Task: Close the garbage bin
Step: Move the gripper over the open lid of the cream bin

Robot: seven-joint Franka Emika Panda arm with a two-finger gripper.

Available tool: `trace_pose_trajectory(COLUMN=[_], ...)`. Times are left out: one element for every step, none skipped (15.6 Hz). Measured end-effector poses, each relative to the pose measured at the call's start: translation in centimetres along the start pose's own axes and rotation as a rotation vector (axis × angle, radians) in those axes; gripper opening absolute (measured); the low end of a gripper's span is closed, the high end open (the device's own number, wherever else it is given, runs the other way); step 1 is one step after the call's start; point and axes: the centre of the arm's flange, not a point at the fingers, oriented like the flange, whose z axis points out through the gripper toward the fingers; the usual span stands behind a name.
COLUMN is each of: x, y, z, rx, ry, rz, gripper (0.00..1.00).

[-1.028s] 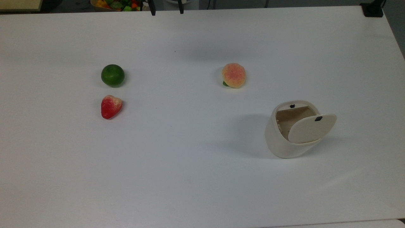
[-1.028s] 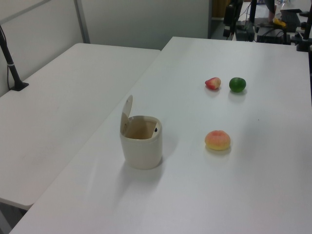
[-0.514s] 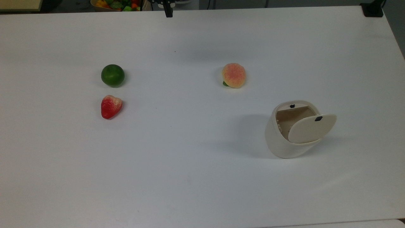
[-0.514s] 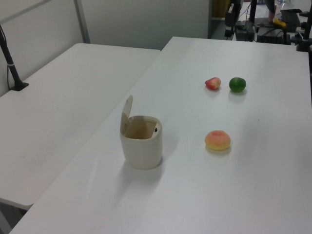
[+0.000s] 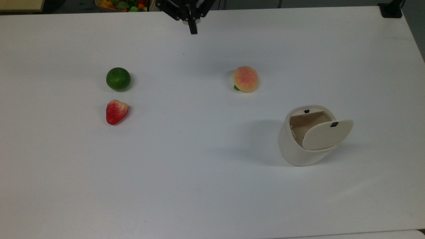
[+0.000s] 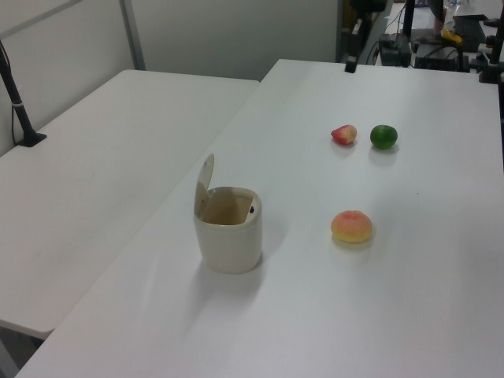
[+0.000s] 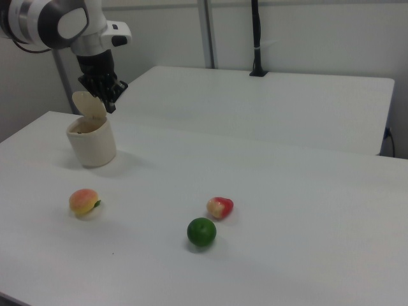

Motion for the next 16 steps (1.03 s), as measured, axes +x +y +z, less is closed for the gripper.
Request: trace_pose_trajectory(x=[0.4,0.8,1.3,1.8,2.2,2.6,3.0,3.4,3.7,4.1,4.4,4.6,4.8,5.0,5.2,5.5], y=[-0.6,-1.3,-2.2,-3.0,-3.9,-5.0,-6.2,-7.3,-8.4,-9.4,-10.4,-11.2,-11.9,-12.7,-13.5,-14.4], z=[0.0,0.0,-0.1,-0.2,-0.2,-0.3,-0.2,-0.1,0.1,0.2,0.4,0.5,0.8,1.3,1.7,2.3], rx=[0.008,0.014,0.019,0.022,0.028,0.036,0.046,0.057,0.069,0.082,0.093,0.105,0.114,0.124,0.132,0.141], ry=[0.023,0.048,0.081,0.115,0.149,0.187,0.225,0.262,0.298,0.335,0.371,0.403,0.425,0.449,0.471,0.5], rz=[-0.007,-0.017,-0.028,-0.037,-0.045,-0.047,-0.048,-0.049,-0.049,-0.052,-0.059,-0.068,-0.076,-0.085,-0.093,-0.103], gripper=[0.02,0.02,0.02,0.02,0.02,0.02,0.02,0.02,0.02,0.03,0.03,0.04,0.04,0.04,0.04,0.04])
